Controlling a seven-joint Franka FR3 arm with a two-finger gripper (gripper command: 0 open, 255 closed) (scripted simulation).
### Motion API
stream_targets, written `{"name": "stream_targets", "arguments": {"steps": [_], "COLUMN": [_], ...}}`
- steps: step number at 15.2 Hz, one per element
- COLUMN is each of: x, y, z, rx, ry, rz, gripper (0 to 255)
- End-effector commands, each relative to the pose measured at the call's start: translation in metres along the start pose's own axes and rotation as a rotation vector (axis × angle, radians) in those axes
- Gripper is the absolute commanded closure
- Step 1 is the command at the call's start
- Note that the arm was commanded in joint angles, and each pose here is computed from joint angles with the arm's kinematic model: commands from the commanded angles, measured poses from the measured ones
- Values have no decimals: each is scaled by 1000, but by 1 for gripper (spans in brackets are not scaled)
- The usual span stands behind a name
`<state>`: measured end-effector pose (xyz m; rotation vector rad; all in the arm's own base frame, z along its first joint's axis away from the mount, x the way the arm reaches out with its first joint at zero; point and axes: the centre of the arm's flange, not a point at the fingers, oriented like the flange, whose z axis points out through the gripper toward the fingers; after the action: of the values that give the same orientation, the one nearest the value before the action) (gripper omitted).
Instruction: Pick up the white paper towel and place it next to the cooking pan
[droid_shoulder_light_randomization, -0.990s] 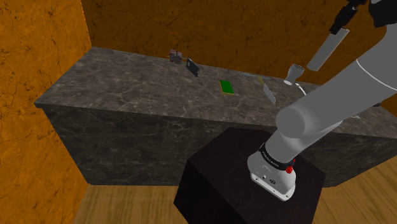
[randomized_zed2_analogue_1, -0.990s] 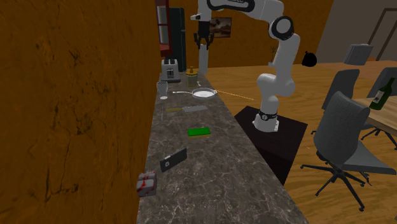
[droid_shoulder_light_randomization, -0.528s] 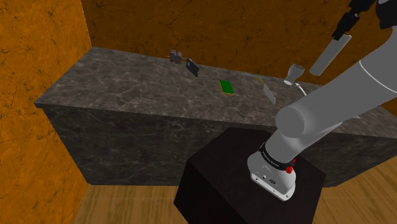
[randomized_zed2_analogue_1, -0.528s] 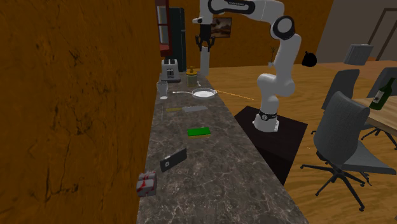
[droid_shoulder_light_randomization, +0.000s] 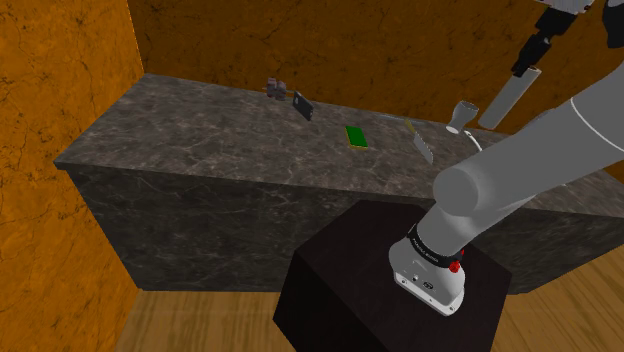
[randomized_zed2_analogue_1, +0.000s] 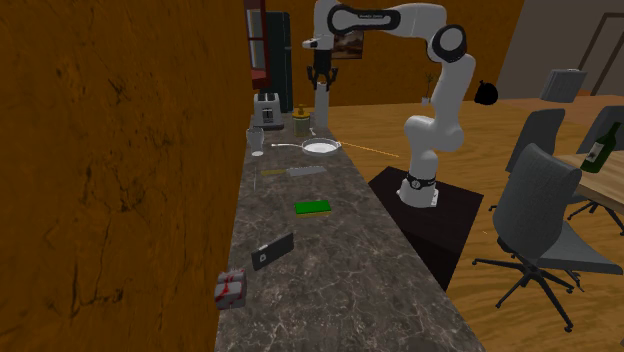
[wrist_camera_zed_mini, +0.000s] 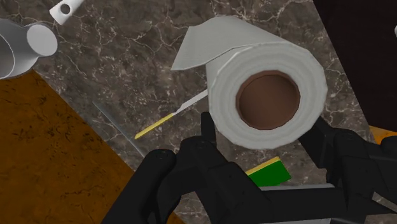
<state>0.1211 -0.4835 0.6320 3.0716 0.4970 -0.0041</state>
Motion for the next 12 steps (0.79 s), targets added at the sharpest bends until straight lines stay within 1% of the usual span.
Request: {"name": "stream_targets", "arguments": {"steps": [1, 12], "x": [0, 0], "y": [-1, -3], "z": [11, 69], "rx": [0, 0], "ry": [0, 0], "rz": [0, 0], "gripper": [255, 255]}}
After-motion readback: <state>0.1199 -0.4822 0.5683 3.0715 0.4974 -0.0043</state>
